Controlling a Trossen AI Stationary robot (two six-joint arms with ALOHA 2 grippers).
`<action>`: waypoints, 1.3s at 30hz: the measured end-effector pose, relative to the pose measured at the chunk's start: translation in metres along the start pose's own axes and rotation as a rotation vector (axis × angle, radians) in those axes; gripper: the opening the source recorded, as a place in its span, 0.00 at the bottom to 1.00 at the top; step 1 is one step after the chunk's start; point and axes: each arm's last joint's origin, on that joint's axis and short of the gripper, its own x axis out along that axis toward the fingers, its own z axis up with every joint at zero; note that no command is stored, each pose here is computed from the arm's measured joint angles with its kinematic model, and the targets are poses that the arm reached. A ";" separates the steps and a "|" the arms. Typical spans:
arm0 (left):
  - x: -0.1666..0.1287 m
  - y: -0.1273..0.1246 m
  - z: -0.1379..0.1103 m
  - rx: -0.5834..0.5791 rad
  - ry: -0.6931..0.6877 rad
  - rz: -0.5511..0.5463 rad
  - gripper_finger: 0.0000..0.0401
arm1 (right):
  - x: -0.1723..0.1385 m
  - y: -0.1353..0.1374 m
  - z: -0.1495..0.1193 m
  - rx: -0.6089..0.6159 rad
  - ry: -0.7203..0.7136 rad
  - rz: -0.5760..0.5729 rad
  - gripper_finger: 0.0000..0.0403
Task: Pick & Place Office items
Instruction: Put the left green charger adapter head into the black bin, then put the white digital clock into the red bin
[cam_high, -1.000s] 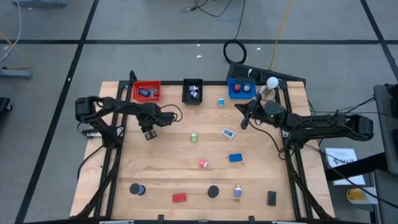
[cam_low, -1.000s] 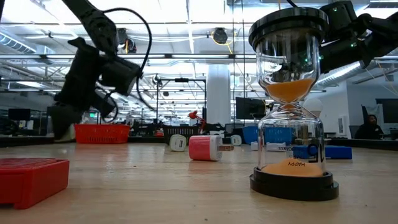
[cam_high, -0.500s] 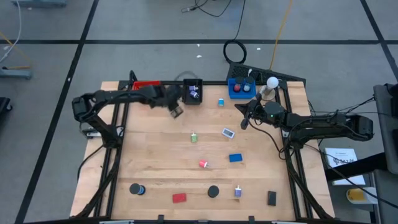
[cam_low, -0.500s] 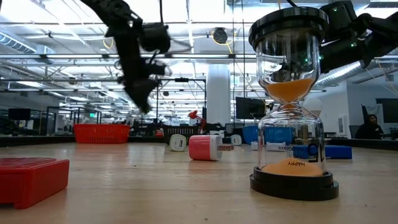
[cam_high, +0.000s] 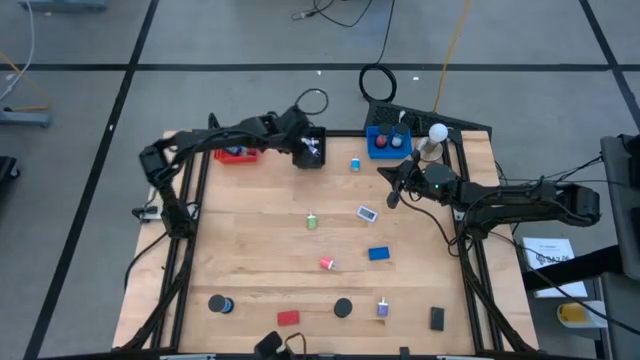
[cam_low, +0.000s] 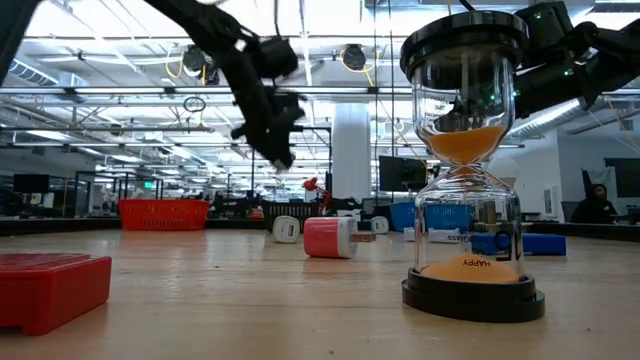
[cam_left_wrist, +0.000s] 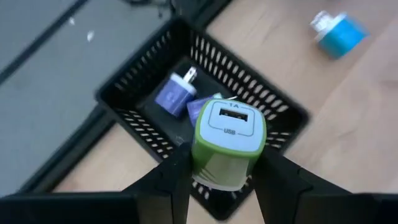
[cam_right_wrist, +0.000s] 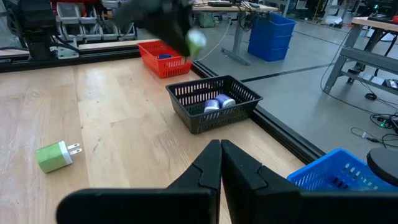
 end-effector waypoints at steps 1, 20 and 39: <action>0.008 0.001 0.000 -0.006 0.019 0.004 0.35 | 0.000 0.000 0.000 0.000 0.002 0.000 0.01; 0.072 0.032 0.002 -0.333 0.182 -0.009 0.35 | 0.000 0.000 0.000 -0.002 0.002 0.000 0.01; 0.064 0.033 0.007 -0.291 0.146 -0.013 0.55 | 0.000 0.000 -0.001 -0.007 0.007 0.000 0.01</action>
